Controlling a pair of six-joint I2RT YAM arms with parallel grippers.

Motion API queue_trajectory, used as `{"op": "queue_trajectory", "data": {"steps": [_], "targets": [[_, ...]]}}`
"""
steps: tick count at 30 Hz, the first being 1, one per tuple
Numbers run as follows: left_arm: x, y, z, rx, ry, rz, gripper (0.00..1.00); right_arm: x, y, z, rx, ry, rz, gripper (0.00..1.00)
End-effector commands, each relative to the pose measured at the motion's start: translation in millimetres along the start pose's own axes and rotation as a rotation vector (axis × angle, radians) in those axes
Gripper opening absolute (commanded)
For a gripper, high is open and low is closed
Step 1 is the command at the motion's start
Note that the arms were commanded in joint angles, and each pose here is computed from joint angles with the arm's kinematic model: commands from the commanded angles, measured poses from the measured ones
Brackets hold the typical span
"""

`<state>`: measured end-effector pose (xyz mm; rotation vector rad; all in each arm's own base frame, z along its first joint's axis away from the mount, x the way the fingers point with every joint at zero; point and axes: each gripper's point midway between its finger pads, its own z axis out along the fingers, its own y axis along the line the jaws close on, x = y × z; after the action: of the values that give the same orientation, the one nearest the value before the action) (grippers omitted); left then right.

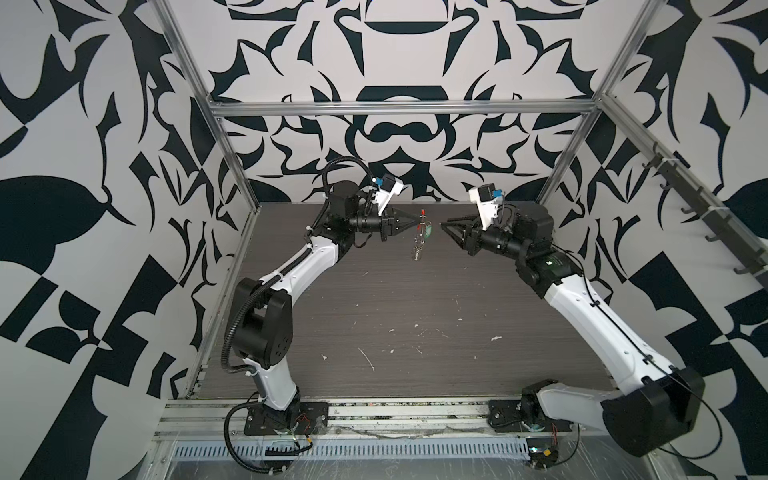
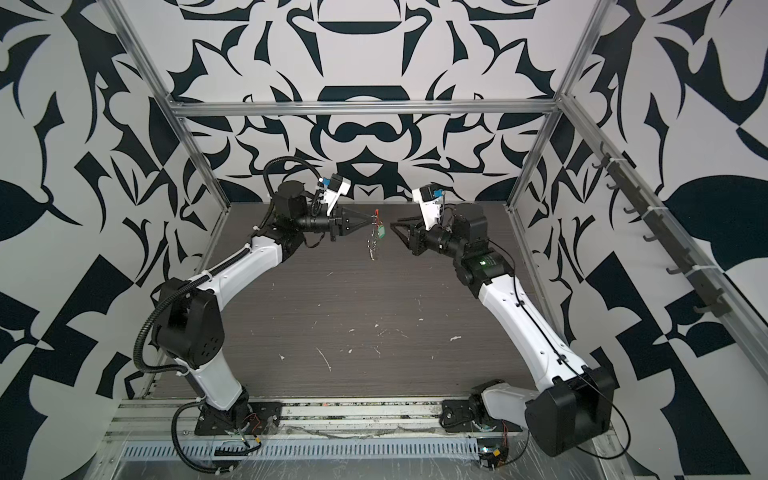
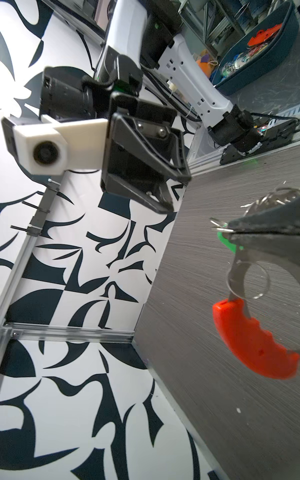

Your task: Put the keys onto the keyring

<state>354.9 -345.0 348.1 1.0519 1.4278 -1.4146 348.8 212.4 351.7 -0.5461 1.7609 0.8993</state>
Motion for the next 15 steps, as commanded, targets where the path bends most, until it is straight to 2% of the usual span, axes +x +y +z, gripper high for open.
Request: {"op": "queue_trajectory", "data": {"steps": [1, 15], "targets": [[-30, -24, 0, 0.031, -0.072, 0.071, 0.0, -21, 6, 0, -0.01, -0.056, -0.055, 0.36], [-38, -28, 4, 0.053, -0.11, 0.063, 0.0, -26, 23, 17, -0.085, -0.037, -0.1, 0.43]]}}
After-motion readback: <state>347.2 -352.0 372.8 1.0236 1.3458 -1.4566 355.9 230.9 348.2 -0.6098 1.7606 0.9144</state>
